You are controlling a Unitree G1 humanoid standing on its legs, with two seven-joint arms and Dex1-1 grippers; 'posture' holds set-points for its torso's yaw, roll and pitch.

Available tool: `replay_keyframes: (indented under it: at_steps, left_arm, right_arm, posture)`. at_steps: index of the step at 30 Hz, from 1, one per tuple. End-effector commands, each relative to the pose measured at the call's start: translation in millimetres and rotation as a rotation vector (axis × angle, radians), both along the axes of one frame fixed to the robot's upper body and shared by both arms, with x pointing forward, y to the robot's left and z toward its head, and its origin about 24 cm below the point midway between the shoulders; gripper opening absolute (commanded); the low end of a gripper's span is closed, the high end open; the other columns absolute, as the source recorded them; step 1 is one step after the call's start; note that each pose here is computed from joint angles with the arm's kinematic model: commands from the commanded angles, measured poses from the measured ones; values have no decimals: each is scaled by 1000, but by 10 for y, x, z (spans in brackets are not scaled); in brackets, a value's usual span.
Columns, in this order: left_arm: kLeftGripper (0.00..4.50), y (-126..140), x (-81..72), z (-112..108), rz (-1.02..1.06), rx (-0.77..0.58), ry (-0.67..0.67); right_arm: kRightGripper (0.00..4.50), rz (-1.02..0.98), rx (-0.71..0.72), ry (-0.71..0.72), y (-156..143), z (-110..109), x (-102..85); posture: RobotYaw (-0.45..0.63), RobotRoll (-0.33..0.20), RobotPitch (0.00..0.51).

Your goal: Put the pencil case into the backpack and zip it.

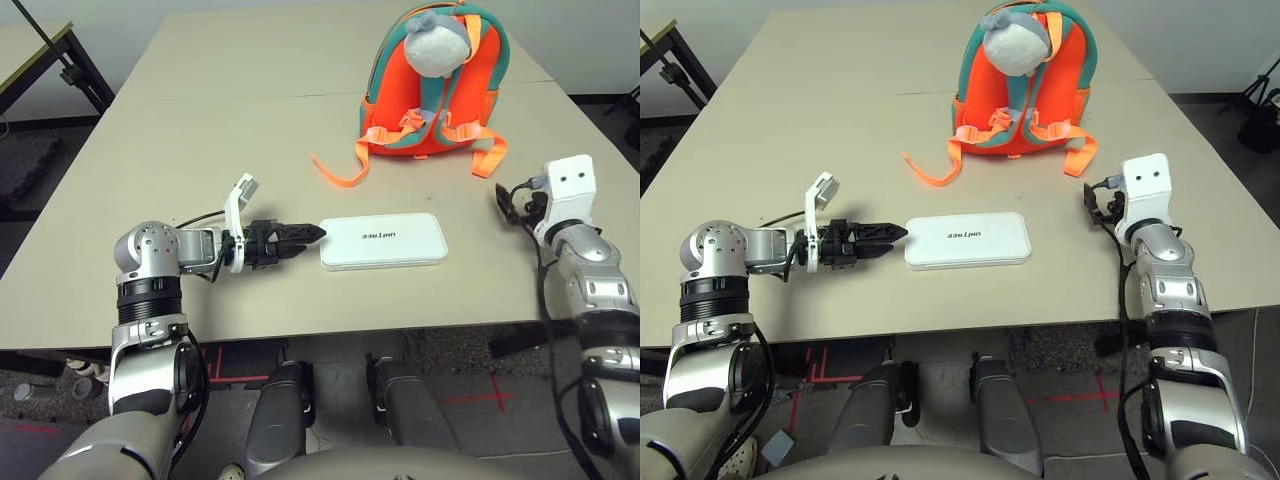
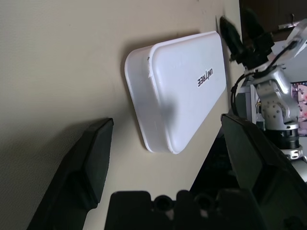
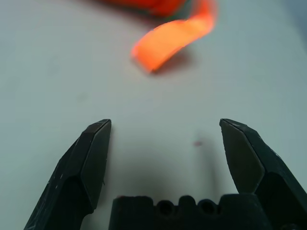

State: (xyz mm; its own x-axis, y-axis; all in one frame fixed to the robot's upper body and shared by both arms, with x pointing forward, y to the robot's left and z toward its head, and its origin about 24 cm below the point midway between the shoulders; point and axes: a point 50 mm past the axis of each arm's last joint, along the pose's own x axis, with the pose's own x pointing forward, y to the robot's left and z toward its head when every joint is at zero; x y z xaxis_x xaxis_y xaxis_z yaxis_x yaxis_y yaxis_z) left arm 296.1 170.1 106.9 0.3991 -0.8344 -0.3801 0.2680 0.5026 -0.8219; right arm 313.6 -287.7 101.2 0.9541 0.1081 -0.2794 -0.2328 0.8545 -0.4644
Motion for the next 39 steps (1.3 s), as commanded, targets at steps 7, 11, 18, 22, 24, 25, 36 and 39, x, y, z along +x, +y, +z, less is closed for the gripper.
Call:
replay_keyframes:
  at_steps: [7,11,18,22,24,25,36,39]
  left_arm:
    - [4500,0,-12,-81,21,24,30]
    - [4500,-2,-19,-84,23,22,30]
    - [4500,-18,-22,-90,24,24,32]
    - [4500,-36,-14,-91,22,23,34]
    - [4500,-45,-13,-90,19,21,34]
    - [4500,-50,-14,-91,17,20,35]
    - [4500,-92,-28,-85,1,6,38]
    - [4500,-100,-34,-77,-2,4,37]
  right_arm:
    - [1941,256,-65,198,323,87,-84]
    - [388,322,-68,259,412,91,-132]
    - [34,394,-76,330,478,109,-211]
    - [34,434,-80,367,516,128,-250]
    - [34,456,-78,381,543,135,-268]
    - [34,472,-73,387,571,142,-281]
    - [34,576,107,354,979,230,-281]
    - [34,585,136,350,1037,236,-287]
  posture:
    - [-116,0,158]
    - [-111,0,160]
    - [-112,0,161]
    - [-117,0,161]
    - [-117,0,161]
    - [-119,0,160]
    - [-112,0,163]
    - [-111,0,163]
